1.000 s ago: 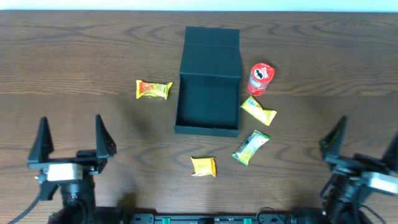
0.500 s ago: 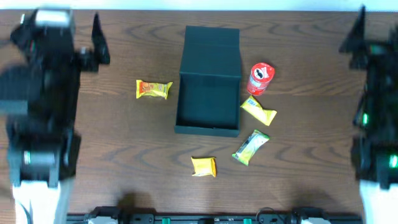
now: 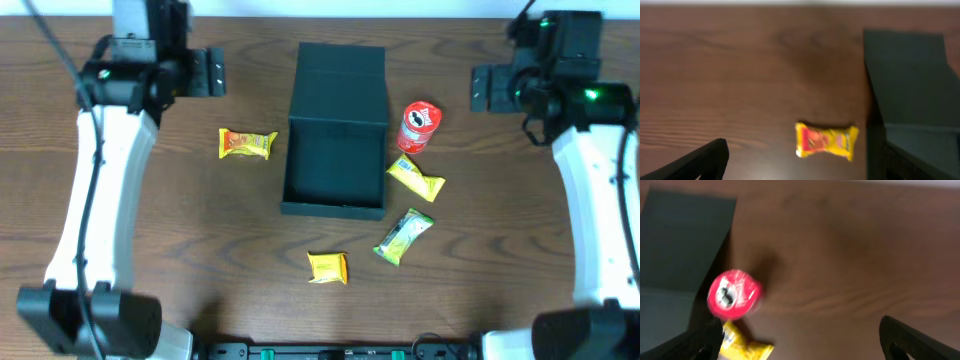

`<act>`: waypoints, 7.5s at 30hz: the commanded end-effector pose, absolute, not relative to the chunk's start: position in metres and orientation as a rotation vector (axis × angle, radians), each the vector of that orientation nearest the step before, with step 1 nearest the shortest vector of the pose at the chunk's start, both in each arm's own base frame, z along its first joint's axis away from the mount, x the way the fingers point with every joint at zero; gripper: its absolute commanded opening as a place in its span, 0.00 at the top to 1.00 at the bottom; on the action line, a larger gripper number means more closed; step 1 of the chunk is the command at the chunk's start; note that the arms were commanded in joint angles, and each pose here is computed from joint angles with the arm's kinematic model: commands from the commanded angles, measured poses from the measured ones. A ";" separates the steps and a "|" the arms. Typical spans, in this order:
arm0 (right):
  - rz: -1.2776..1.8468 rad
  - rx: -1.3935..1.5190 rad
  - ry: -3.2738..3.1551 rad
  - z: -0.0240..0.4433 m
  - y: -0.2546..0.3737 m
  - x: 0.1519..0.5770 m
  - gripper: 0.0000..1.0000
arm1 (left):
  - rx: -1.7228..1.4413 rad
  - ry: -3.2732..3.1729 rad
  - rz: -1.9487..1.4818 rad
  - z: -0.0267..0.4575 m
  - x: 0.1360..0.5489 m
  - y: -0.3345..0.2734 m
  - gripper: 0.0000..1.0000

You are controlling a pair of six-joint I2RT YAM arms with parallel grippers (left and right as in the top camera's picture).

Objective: Pack container
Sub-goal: 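Raise both arms forward, right gripper toward the red Pringles can, then close the right gripper around the red Pringles can, then lift the can and swing it left over the black box, then lower the can upright into the box and open the right gripper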

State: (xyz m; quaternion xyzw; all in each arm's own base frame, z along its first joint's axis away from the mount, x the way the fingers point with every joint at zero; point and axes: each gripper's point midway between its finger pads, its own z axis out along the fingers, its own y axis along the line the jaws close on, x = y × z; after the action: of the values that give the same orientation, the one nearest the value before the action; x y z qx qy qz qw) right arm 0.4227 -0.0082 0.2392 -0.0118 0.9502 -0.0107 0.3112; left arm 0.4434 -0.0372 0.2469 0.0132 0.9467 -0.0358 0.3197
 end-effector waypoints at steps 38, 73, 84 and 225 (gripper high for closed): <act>0.102 0.432 2.682 0.111 0.048 0.470 0.01 | -0.111 2.950 -0.404 0.134 0.409 -0.075 0.05; 0.299 0.533 2.828 0.064 0.096 0.455 0.01 | -0.124 2.955 -0.405 0.134 0.408 -0.075 0.04; 0.181 0.539 2.813 0.062 0.082 0.456 0.25 | -0.123 2.955 -0.405 0.134 0.408 -0.075 0.04; 1.330 0.209 2.747 0.088 0.232 0.425 0.99 | -0.125 2.964 -0.403 0.132 0.407 -0.075 0.05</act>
State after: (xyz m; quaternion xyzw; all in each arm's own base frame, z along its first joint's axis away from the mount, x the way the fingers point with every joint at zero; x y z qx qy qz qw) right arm 0.4173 0.2480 0.0943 0.0628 0.8858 0.4594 0.0181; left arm 0.4033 -0.0728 0.1312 -0.0367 0.9882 -0.1287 0.0738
